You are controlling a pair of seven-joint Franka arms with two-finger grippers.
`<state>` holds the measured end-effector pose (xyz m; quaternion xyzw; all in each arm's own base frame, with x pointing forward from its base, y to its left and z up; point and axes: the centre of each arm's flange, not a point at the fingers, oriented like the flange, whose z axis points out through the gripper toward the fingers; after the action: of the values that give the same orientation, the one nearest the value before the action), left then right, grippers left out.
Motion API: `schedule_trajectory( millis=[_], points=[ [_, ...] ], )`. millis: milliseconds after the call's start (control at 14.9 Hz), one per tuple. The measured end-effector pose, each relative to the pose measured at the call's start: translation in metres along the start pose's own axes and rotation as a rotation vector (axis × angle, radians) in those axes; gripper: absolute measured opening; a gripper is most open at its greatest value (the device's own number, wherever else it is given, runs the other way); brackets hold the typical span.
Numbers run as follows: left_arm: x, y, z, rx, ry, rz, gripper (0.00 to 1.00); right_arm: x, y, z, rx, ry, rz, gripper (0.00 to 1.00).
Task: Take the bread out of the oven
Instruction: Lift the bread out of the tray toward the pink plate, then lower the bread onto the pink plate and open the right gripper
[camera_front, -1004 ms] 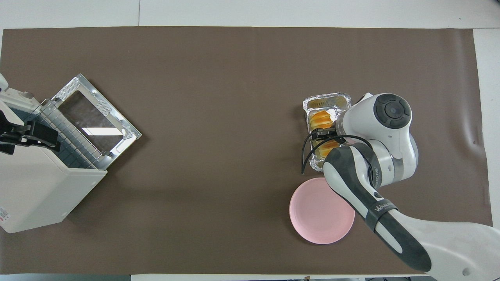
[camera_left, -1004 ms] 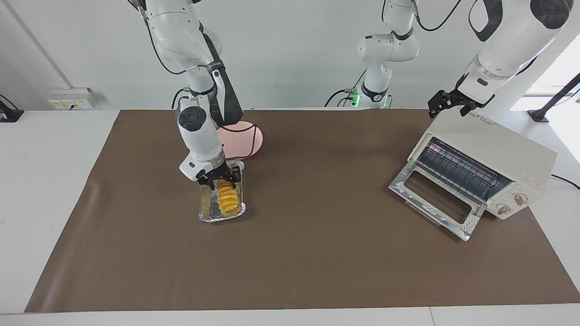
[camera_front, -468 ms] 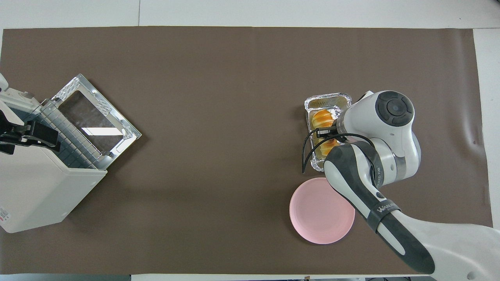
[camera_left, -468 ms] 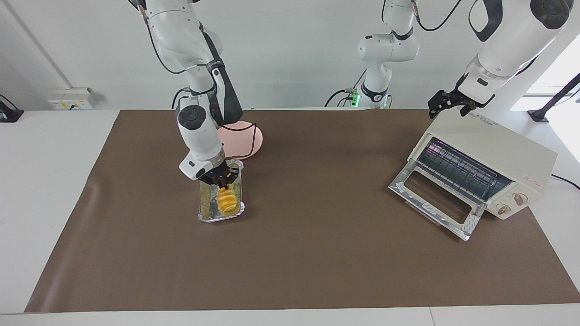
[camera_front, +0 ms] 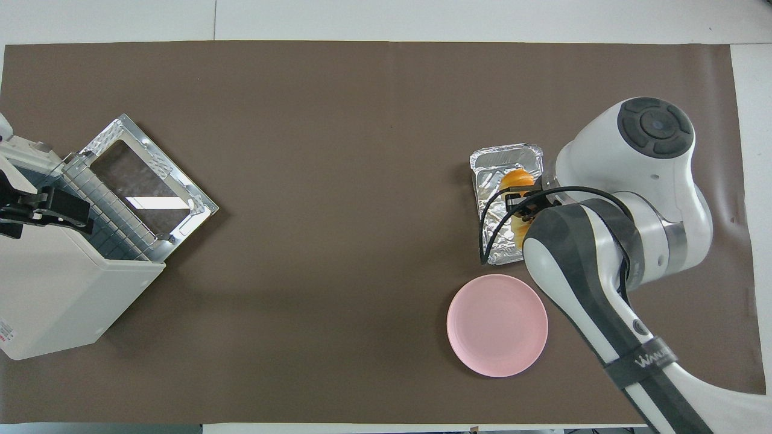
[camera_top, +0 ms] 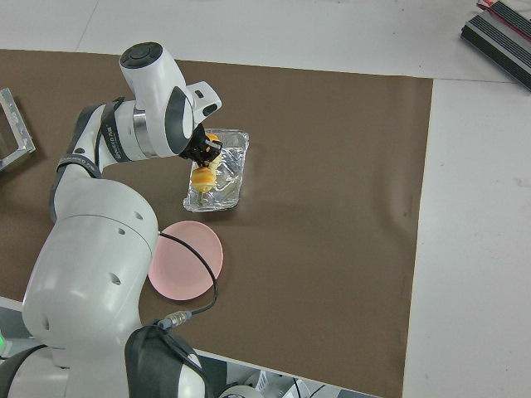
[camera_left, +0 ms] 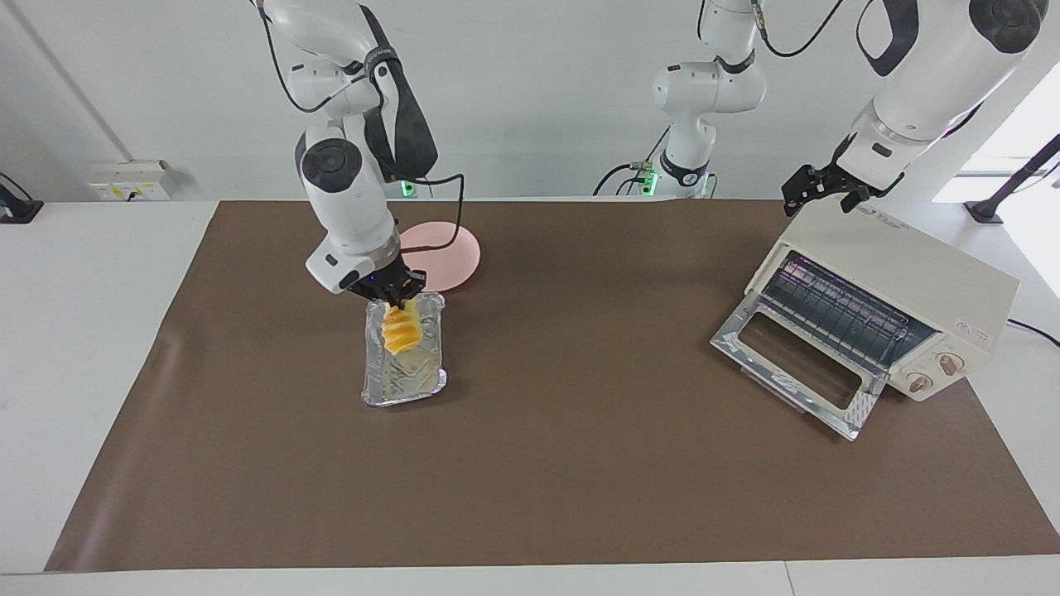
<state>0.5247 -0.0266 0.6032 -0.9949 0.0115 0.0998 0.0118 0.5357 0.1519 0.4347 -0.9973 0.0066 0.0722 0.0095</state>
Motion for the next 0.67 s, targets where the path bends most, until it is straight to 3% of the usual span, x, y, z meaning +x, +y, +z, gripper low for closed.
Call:
schedule_trajectory(
  millis=[401, 669],
  points=[
    [0.0, 0.0, 0.0, 0.0, 0.0, 0.0, 1.0, -0.12, -0.025, 0.038, -0.021, -0.104, -0.009, 0.08],
    [0.0, 0.0, 0.0, 0.0, 0.0, 0.0, 1.0, -0.158, -0.012, 0.081, -0.016, -0.093, 0.003, 0.08]
  ],
)
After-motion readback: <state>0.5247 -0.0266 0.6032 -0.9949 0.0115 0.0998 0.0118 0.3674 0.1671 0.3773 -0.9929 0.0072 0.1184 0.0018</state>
